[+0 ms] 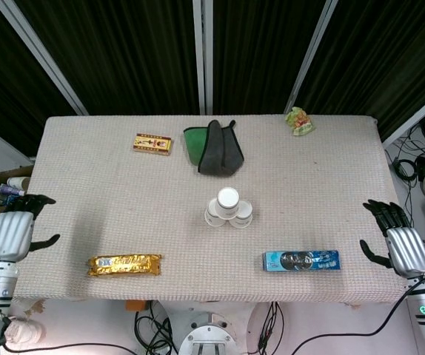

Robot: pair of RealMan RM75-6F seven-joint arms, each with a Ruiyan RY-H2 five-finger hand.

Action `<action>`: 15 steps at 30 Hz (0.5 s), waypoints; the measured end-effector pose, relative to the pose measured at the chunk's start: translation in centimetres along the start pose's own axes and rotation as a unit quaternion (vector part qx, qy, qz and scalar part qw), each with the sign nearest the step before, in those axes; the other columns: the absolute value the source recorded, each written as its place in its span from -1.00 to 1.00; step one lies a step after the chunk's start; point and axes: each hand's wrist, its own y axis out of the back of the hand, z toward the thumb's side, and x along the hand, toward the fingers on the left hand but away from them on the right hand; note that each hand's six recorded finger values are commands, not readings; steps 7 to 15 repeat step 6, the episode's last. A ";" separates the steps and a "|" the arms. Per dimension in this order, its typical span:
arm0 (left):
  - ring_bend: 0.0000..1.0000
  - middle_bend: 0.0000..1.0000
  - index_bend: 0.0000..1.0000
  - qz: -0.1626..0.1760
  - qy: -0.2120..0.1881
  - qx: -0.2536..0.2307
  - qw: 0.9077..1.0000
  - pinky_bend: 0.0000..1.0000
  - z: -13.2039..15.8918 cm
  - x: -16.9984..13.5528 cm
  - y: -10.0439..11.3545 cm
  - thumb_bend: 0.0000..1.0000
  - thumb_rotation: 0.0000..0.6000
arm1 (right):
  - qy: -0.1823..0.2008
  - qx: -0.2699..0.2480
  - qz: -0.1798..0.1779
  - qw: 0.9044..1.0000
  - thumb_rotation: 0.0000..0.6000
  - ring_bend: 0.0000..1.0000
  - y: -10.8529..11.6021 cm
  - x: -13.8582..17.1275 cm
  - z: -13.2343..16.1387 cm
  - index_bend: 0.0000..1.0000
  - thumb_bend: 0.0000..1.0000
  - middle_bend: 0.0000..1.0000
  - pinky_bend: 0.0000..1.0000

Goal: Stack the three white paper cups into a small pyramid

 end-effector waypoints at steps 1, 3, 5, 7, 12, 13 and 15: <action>-0.58 -0.49 -0.42 0.002 0.002 -0.002 1.000 -0.58 -0.2 -0.6 0.0 -0.82 1.00 | 0.000 0.001 -0.004 1.000 1.00 -0.89 -0.1 0.2 0.1 -0.77 -0.38 -0.75 -0.85; -0.59 -0.50 -0.43 0.012 0.008 -0.006 1.000 -0.58 -0.4 -1.9 0.2 -0.82 1.00 | -0.003 0.006 -0.014 1.000 1.00 -0.89 -0.1 0.8 0.3 -0.77 -0.39 -0.74 -0.84; -0.60 -0.51 -0.44 0.022 0.012 -0.010 1.000 -0.58 -0.5 -3.0 0.3 -0.82 1.00 | -0.008 0.015 -0.023 1.000 1.00 -0.89 -0.2 1.3 0.3 -0.77 -0.38 -0.73 -0.84; -0.60 -0.51 -0.44 0.026 0.012 -0.011 1.000 -0.58 -0.5 -3.4 0.4 -0.82 1.00 | -0.011 0.019 -0.026 0.999 1.00 -0.89 -0.2 1.5 0.3 -0.77 -0.38 -0.73 -0.84; -0.60 -0.51 -0.44 0.026 0.012 -0.011 1.000 -0.58 -0.5 -3.4 0.4 -0.82 1.00 | -0.011 0.019 -0.026 0.999 1.00 -0.89 -0.2 1.5 0.3 -0.77 -0.38 -0.73 -0.84; -0.60 -0.51 -0.44 0.026 0.012 -0.011 1.000 -0.58 -0.5 -3.4 0.4 -0.82 1.00 | -0.011 0.019 -0.026 0.999 1.00 -0.89 -0.2 1.5 0.3 -0.77 -0.38 -0.73 -0.84; -0.60 -0.51 -0.44 0.026 0.012 -0.011 1.000 -0.58 -0.5 -3.4 0.4 -0.82 1.00 | -0.011 0.019 -0.026 0.999 1.00 -0.89 -0.2 1.5 0.3 -0.77 -0.38 -0.73 -0.84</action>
